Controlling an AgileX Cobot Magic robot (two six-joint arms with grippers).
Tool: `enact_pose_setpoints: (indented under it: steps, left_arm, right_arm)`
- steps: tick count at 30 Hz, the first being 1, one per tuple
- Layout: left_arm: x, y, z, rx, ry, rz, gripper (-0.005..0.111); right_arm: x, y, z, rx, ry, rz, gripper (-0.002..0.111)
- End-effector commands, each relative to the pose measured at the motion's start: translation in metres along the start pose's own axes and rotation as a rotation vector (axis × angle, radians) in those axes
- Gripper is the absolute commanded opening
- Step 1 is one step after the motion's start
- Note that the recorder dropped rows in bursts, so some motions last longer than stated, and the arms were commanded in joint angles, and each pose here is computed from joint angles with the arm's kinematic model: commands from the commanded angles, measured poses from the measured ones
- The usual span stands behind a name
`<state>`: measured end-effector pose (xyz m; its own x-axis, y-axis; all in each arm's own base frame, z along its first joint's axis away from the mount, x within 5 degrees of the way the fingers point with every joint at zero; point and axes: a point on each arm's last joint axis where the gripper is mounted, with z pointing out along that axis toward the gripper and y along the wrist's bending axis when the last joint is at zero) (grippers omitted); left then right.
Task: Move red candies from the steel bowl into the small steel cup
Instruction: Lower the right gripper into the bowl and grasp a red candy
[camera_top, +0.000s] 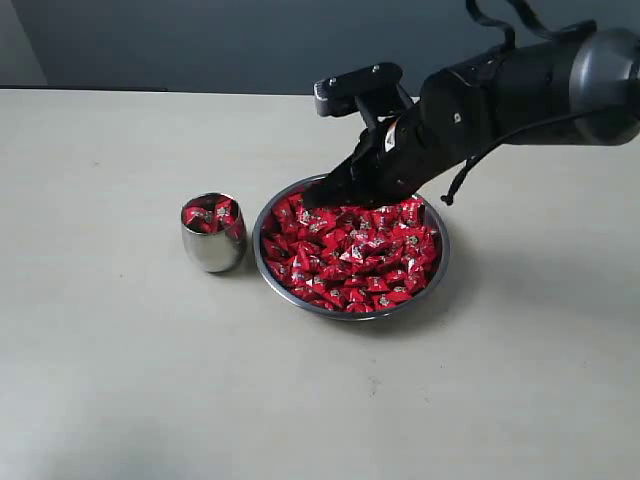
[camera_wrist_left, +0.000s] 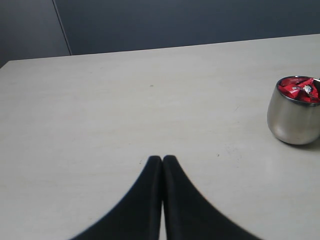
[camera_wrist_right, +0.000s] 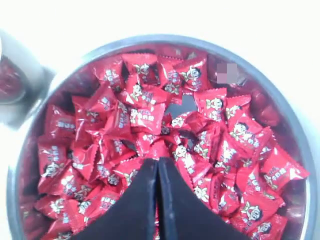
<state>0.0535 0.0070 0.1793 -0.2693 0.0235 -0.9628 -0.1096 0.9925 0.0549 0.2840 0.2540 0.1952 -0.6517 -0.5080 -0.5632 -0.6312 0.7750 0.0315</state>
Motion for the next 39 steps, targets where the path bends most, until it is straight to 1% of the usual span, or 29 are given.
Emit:
enact_pose_setpoints:
  steps: [1, 3, 4, 7, 9, 10, 12, 15, 20, 28, 30, 33, 35, 39]
  left_arm:
    - [-0.003, 0.0, -0.001, 0.006, -0.019, 0.002, 0.0]
    - [-0.003, 0.0, -0.001, 0.006, -0.019, 0.002, 0.0]
    - [-0.003, 0.0, -0.001, 0.006, -0.019, 0.002, 0.0]
    - [-0.003, 0.0, -0.001, 0.006, -0.019, 0.002, 0.0]
    - [-0.003, 0.0, -0.001, 0.006, -0.019, 0.002, 0.0]
    - [-0.003, 0.0, -0.001, 0.006, -0.019, 0.002, 0.0]
    - [-0.003, 0.0, -0.001, 0.006, -0.019, 0.002, 0.0]
    - [-0.003, 0.0, -0.001, 0.006, -0.019, 0.002, 0.0]
    - [-0.003, 0.0, -0.001, 0.006, -0.019, 0.002, 0.0]
    - [-0.003, 0.0, -0.001, 0.006, -0.019, 0.002, 0.0]
    - [-0.003, 0.0, -0.001, 0.006, -0.019, 0.002, 0.0]
    - [-0.003, 0.0, -0.001, 0.006, -0.019, 0.002, 0.0]
    - [-0.003, 0.0, -0.001, 0.006, -0.019, 0.002, 0.0]
    - [-0.003, 0.0, -0.001, 0.006, -0.019, 0.002, 0.0]
  right_arm:
    - [0.001, 0.002, -0.008, -0.005, 0.017, -0.003, 0.001]
    - [0.005, 0.002, -0.002, -0.003, 0.05, -0.003, 0.002]
    - [0.007, 0.002, 0.002, -0.002, 0.063, -0.003, 0.005]
    - [0.012, 0.002, 0.016, 0.002, 0.092, -0.009, 0.025]
    - [0.013, 0.001, 0.026, 0.006, 0.08, -0.022, 0.043]
    - [0.013, 0.0, 0.03, 0.007, 0.066, -0.022, 0.048]
    - [0.012, -0.002, 0.037, 0.007, 0.036, -0.018, 0.051]
    - [0.01, -0.007, 0.044, 0.012, 0.002, -0.001, 0.05]
    - [0.006, -0.022, 0.058, 0.028, 0.008, 0.06, 0.05]
    - [-0.001, -0.022, 0.084, 0.023, 0.001, 0.08, 0.049]
    - [0.0, -0.023, 0.089, 0.023, 0.01, 0.081, 0.037]
    - [0.0, -0.023, 0.09, 0.023, 0.011, 0.081, -0.001]
    - [-0.002, -0.023, 0.087, 0.023, 0.001, 0.088, 0.001]
    - [-0.01, -0.022, 0.071, 0.023, -0.016, 0.083, -0.001]
